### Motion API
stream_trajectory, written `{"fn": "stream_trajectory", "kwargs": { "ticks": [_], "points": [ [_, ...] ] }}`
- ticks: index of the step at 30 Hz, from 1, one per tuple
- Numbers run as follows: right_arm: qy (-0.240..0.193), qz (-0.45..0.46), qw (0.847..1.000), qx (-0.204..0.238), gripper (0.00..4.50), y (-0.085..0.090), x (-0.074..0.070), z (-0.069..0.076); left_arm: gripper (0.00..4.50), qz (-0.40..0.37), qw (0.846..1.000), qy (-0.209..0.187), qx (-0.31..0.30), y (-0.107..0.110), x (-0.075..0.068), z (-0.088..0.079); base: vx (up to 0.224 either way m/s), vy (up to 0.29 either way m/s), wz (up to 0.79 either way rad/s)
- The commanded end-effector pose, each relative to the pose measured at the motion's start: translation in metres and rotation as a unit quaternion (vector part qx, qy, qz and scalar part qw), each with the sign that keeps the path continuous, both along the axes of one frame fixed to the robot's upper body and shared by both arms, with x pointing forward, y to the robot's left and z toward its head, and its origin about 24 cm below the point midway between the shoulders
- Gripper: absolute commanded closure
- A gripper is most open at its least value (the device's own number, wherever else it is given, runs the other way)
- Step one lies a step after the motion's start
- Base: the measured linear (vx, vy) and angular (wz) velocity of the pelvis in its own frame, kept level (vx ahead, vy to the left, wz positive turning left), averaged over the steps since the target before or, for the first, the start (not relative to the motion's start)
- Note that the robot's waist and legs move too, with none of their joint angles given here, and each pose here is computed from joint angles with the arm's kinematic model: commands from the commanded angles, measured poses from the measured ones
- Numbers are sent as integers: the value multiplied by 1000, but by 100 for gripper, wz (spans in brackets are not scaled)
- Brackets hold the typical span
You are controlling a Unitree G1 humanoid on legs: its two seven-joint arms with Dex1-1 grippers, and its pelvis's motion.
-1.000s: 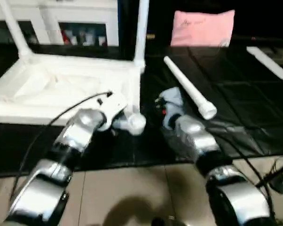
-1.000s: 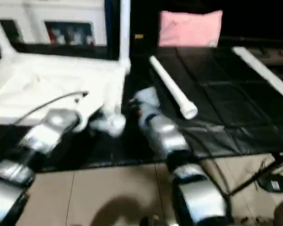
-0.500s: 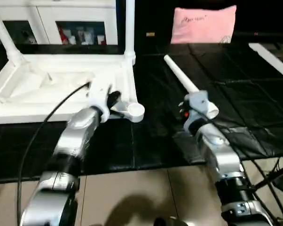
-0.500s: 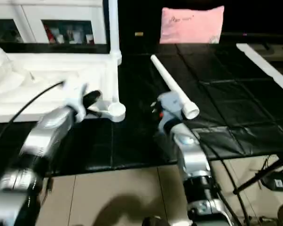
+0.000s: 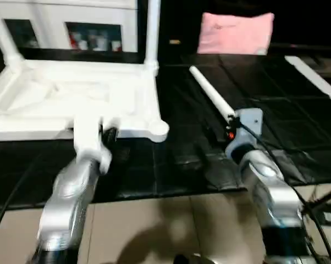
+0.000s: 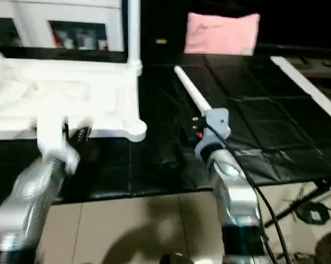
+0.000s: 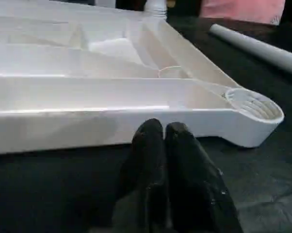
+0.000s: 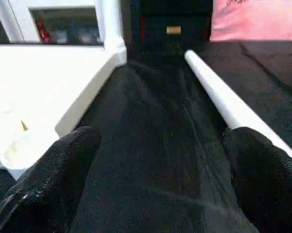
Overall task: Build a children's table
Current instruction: Rotate table base
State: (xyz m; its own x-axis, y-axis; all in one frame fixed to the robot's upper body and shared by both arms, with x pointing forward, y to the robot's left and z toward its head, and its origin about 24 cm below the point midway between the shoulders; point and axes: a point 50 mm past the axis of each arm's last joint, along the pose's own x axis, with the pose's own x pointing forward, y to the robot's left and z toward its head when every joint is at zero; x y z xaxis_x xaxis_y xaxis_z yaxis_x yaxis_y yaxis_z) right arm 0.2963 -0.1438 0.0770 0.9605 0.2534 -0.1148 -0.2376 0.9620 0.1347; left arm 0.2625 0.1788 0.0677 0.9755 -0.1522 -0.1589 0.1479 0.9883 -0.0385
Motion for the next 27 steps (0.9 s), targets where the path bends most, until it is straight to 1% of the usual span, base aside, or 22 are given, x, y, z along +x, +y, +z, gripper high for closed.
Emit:
{"fn": "stream_trajectory", "kwargs": {
  "ticks": [1, 3, 5, 6, 7, 9, 10, 12, 13, 14, 15, 16, 17, 19, 20, 21, 22, 23, 24, 25, 27],
  "points": [
    [-8, -1, 1000, -8, 0, -3, -3, 5, 384, -3, 999, -37, 1, -4, -1, 15, 0, 0, 0],
    [-8, 6, 1000, -12, 0, -3, -6, 3, 365, 12, 999, -46, -9, -3, 0, 18, 0, 0, 0],
    [-7, 12, 1000, -14, 0, -3, -10, 3, 360, 20, 999, -44, 6, -3, 1, 19, 0, 0, 0],
    [-7, 12, 1000, -15, 0, -3, -11, 2, 340, 22, 999, -42, 8, -3, 1, 19, 0, 0, 0],
    [-10, 8, 1000, -28, 0, -5, -11, 2, 328, 23, 999, -44, 6, -3, 3, 19, 0, 0, 0],
    [-15, 2, 999, -40, 0, -7, -11, 2, 320, 26, 999, -46, 3, -3, 4, 19, 0, 0, 0],
    [-19, -3, 999, -35, 0, -7, -10, 3, 313, 27, 998, -57, 7, -2, 7, 23, 0, 0, 0],
    [-17, -1, 999, -39, 0, -7, -10, 3, 286, 32, 997, -65, 6, -1, 9, 26, 0, 0, 0],
    [-10, -1, 1000, -24, 0, -7, -11, 3, 279, 30, 997, -67, 1, 0, 10, 28, 0, 0, 0],
    [-9, -1, 1000, -19, 0, -6, -11, 4, 279, 30, 997, -68, 1, 0, 10, 29, 0, 0, 0],
    [-8, -11, 1000, 12, 0, -6, -11, 7, 269, 28, 997, -71, -3, 1, 11, 31, 0, 0, 0],
    [-6, -11, 1000, 18, 0, -6, -11, 8, 257, 25, 997, -71, -7, 0, 11, 31, 0, 0, 0],
    [-13, -11, 1000, 3, 0, -6, -10, 9, 257, 25, 997, -69, -5, 1, 11, 31, 0, 0, 0],
    [-28, -10, 999, -39, 0, -8, -9, 10, 228, 31, 997, -71, 5, 4, 11, 30, 0, 0, 0],
    [-43, -4, 998, -40, 0, -9, -9, 10, 228, 36, 997, -71, 5, 5, 11, 29, 0, 0, 0],
    [-43, -6, 998, -38, 0, -10, -9, 9, 228, 37, 997, -73, 4, 5, 11, 29, 0, 0, 0],
    [-44, -8, 999, -25, 0, -11, -10, 9, 218, 42, 996, -77, -2, 5, 10, 28, 0, 0, 0],
    [-44, -8, 999, -25, 0, -11, -10, 9, 203, 42, 996, -77, -2, 5, 10, 28, 0, 0, 0],
    [-42, -4, 999, -7, 0, -11, -10, 10, 192, 45, 996, -83, -2, 5, 10, 29, 0, 0, 0],
    [-41, 12, 999, 14, 0, -8, -11, 11, 185, 47, 996, -78, 5, 6, 10, 28, 0, 0, 0],
    [-38, 15, 999, 18, 0, -7, -12, 12, 172, 53, 996, -71, 6, 8, 10, 28, 0, 0, 0]
  ]
}}
